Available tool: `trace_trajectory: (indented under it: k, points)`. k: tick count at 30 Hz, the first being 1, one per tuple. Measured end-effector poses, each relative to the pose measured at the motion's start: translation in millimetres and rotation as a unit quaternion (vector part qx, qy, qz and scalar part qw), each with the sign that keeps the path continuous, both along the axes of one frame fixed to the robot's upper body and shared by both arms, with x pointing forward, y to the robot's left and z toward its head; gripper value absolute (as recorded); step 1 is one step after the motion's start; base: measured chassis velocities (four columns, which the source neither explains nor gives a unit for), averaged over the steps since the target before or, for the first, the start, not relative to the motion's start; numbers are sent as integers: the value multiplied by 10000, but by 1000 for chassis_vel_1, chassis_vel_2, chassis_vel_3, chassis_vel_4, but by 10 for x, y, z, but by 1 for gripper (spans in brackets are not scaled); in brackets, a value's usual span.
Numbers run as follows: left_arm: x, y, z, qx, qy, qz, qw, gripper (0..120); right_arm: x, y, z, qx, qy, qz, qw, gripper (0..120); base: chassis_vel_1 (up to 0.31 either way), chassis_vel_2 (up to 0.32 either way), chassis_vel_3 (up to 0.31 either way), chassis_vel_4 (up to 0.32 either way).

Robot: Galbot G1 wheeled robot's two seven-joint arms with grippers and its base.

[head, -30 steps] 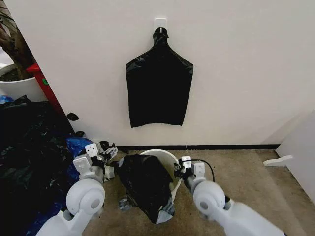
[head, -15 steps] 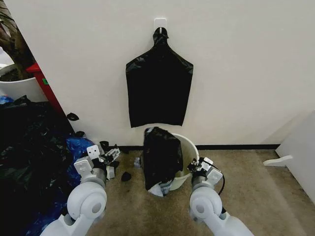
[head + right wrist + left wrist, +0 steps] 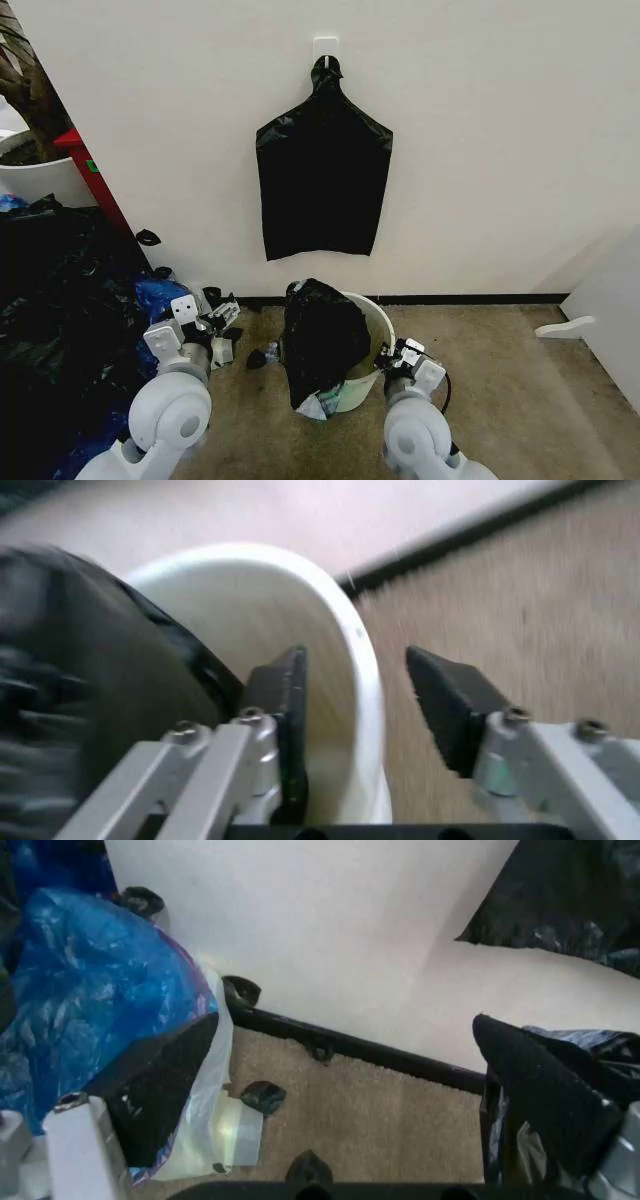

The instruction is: Place the garbage bag over the trash bin.

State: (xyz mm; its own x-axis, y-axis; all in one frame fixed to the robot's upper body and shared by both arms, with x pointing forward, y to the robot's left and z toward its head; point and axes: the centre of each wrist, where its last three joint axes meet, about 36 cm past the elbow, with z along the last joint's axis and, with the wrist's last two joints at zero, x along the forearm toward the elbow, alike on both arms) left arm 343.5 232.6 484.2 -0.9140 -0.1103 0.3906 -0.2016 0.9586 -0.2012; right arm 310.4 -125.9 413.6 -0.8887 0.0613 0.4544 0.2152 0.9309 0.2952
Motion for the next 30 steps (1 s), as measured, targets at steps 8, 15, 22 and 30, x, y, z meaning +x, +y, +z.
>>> trace_trajectory:
  k: [8, 15, 22, 30]
  points:
    - [30, 31, -11, 135, 22, -115, 9998, 100, 19, -110, 318, 320, -593, 785, 9946, 70, 0, 0, 0, 0]
    - [14, 15, -41, 205, 46, -122, 9997, 100, 288, -237, 319, 63, -283, 1415, 9895, 94, 0, 0, 0, 0]
    - [7, 35, -71, 249, 104, -108, 9996, 100, 434, -246, 152, -619, 0, 1776, 9822, 85, 0, 0, 0, 0]
    - [59, 76, -115, 304, 152, -36, 9994, 100, 467, -202, 137, -597, -46, 2070, 9765, 57, 0, 0, 0, 0]
